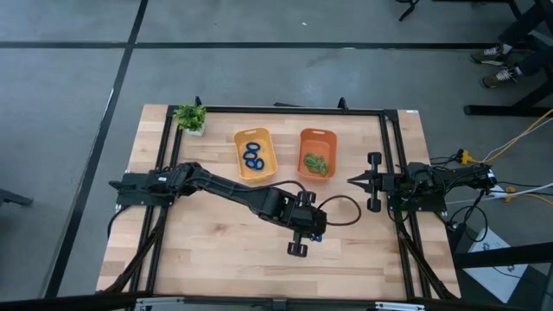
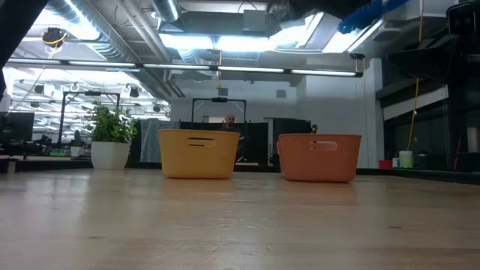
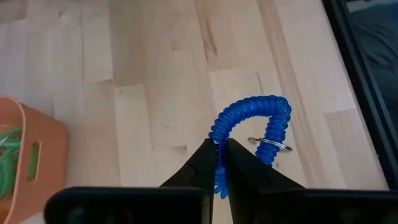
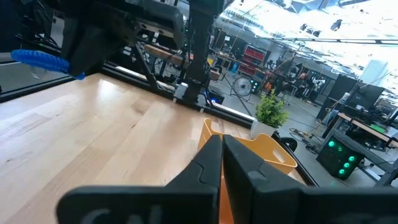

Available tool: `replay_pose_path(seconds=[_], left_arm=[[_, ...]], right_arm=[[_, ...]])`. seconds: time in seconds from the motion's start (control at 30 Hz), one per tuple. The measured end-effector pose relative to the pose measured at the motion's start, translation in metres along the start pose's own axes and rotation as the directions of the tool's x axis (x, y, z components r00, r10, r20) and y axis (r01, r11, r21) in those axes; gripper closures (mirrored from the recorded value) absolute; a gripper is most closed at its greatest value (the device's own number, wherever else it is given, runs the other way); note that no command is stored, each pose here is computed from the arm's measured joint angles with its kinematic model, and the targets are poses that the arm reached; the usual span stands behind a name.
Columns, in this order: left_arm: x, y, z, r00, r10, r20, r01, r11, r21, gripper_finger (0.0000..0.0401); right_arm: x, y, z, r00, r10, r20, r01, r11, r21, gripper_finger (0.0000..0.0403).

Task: Sort spring keychains
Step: Put the blue spring keychain into the yellow bin

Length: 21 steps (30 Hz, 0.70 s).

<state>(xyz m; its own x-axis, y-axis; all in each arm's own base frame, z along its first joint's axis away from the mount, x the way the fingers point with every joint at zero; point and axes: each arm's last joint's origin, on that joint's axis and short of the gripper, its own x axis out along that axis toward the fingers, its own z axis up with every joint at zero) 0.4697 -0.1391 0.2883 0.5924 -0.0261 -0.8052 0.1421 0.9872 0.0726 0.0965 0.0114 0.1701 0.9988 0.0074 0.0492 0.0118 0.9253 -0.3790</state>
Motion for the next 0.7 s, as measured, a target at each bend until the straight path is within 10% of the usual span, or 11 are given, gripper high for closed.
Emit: replay_pose_path(seconds=[0.7], left_arm=[[0.005,0.028,-0.021,0.978,0.047,-0.202,-0.058,0.997,-0.048,0.0386]], right_arm=[[0.0,0.0,0.0,1.0,0.0,0.0,0.0,1.0,0.0,0.0387]])
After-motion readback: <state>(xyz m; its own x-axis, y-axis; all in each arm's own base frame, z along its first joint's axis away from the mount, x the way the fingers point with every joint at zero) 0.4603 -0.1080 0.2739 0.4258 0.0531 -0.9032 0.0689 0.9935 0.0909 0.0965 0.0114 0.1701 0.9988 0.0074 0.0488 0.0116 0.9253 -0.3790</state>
